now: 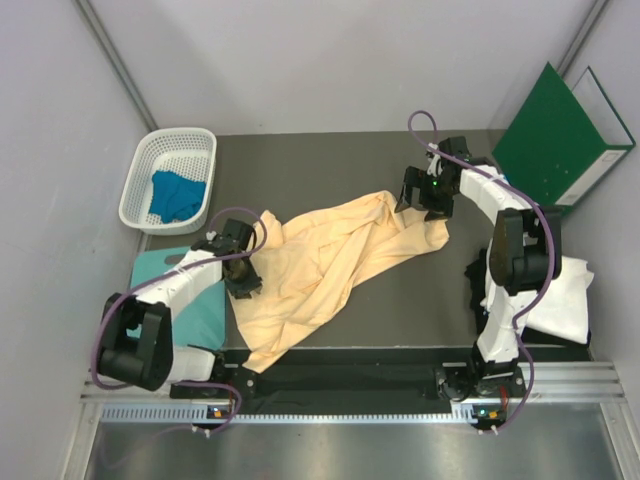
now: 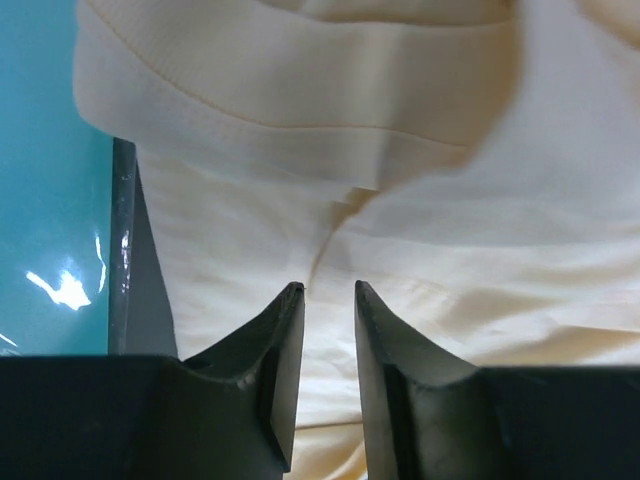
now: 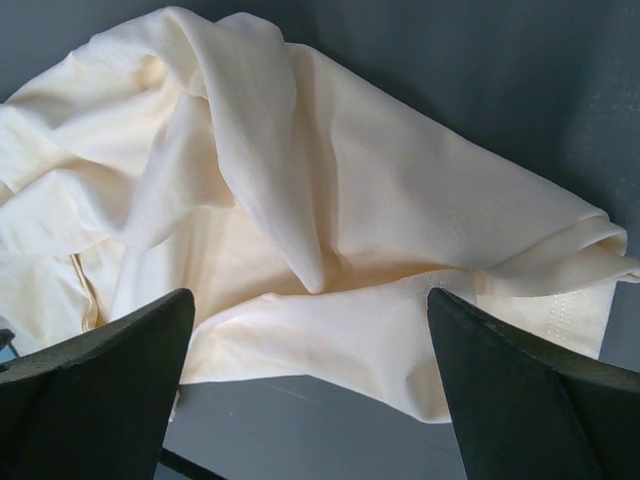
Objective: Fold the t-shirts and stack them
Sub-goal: Flatten out the tshirt
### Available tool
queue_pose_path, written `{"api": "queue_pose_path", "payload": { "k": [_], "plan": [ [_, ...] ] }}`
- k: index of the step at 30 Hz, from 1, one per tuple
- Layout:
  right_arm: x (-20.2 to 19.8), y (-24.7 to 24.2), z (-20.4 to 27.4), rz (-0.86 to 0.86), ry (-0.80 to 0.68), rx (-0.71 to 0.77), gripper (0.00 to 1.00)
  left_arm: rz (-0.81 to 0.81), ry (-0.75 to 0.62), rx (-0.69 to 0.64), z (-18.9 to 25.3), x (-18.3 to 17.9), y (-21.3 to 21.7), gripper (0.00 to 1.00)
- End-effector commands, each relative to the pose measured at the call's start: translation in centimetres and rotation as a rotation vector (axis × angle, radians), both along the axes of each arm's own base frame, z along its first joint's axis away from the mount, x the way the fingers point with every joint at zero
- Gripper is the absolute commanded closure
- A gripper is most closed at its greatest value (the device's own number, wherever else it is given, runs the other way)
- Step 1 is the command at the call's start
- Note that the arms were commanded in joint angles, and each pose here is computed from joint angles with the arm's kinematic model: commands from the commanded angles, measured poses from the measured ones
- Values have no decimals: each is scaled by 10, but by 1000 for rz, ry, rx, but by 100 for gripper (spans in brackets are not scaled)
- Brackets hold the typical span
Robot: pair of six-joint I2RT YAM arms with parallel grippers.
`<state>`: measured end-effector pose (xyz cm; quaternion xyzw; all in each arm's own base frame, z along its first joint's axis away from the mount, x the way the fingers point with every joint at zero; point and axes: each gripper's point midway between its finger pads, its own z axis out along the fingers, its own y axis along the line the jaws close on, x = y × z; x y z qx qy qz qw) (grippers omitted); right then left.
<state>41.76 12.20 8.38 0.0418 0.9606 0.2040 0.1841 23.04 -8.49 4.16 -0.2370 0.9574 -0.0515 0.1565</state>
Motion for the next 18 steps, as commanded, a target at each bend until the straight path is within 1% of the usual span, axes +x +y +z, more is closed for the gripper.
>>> {"api": "queue_pose_path", "payload": {
  "k": [1, 3, 5, 10, 14, 18],
  "plan": [
    [9, 0, 7, -4, -27, 28, 0, 10, 55, -13, -22, -6, 0, 68],
    [9, 1, 7, -2, -27, 28, 0, 11, 54, -26, -25, -1, -4, 59],
    [9, 1, 7, -2, -28, 32, 0, 11, 59, -34, -29, 2, -6, 54],
    [8, 3, 8, -1, -27, 41, 0, 8, 61, -33, -36, 7, -8, 52],
    [7, 4, 7, 2, -24, 50, 0, -2, 55, -46, -36, 13, -12, 54],
    [5, 4, 6, 9, -23, 50, 1, -9, -2, -60, -22, 24, -14, 55]
  ]
}}
